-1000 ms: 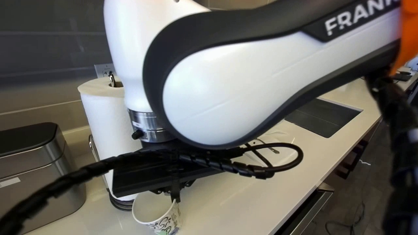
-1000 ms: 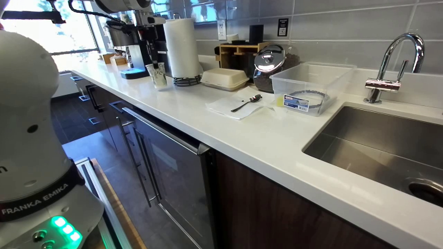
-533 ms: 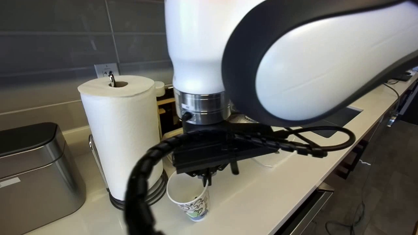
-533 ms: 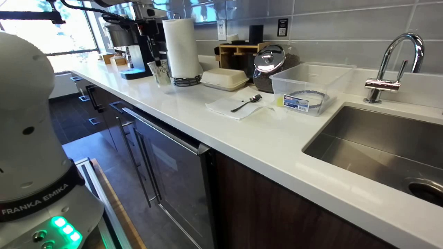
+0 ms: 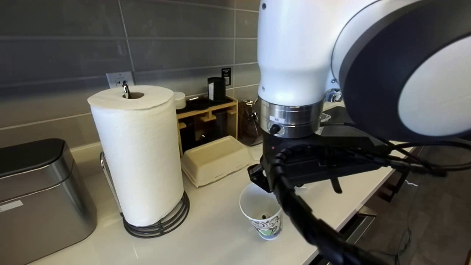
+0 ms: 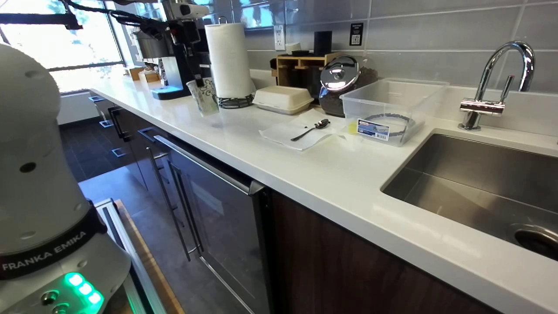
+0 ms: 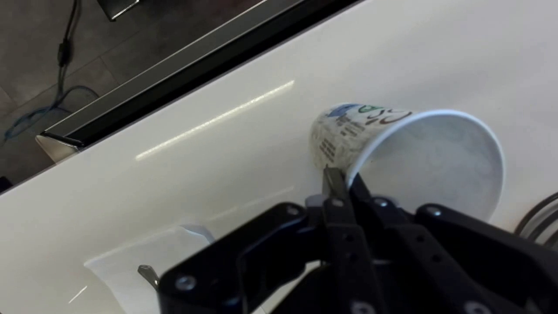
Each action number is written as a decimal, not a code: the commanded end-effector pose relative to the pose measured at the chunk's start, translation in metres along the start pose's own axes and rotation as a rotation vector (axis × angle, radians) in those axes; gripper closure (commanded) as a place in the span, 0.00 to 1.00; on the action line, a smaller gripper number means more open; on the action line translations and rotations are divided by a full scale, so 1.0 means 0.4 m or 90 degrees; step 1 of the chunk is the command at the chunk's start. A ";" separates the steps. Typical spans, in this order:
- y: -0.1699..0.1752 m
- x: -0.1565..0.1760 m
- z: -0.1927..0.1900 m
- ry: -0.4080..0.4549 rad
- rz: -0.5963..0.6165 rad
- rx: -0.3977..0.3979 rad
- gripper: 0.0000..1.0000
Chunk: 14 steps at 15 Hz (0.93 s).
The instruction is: Put the cup in front of the foam pack
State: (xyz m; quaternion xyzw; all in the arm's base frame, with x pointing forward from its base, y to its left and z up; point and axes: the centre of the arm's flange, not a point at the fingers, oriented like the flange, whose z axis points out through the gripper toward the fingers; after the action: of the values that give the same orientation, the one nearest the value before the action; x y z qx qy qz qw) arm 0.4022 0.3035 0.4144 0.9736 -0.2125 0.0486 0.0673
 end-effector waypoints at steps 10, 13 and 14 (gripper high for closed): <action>0.068 0.070 0.010 -0.011 0.044 0.027 0.99; 0.147 0.165 0.008 -0.022 0.099 0.077 0.99; 0.170 0.195 0.013 -0.028 0.118 0.093 0.99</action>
State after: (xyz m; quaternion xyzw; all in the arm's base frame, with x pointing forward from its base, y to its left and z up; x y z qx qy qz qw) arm 0.4368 0.2506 0.4234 0.9606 -0.2718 0.0489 0.0308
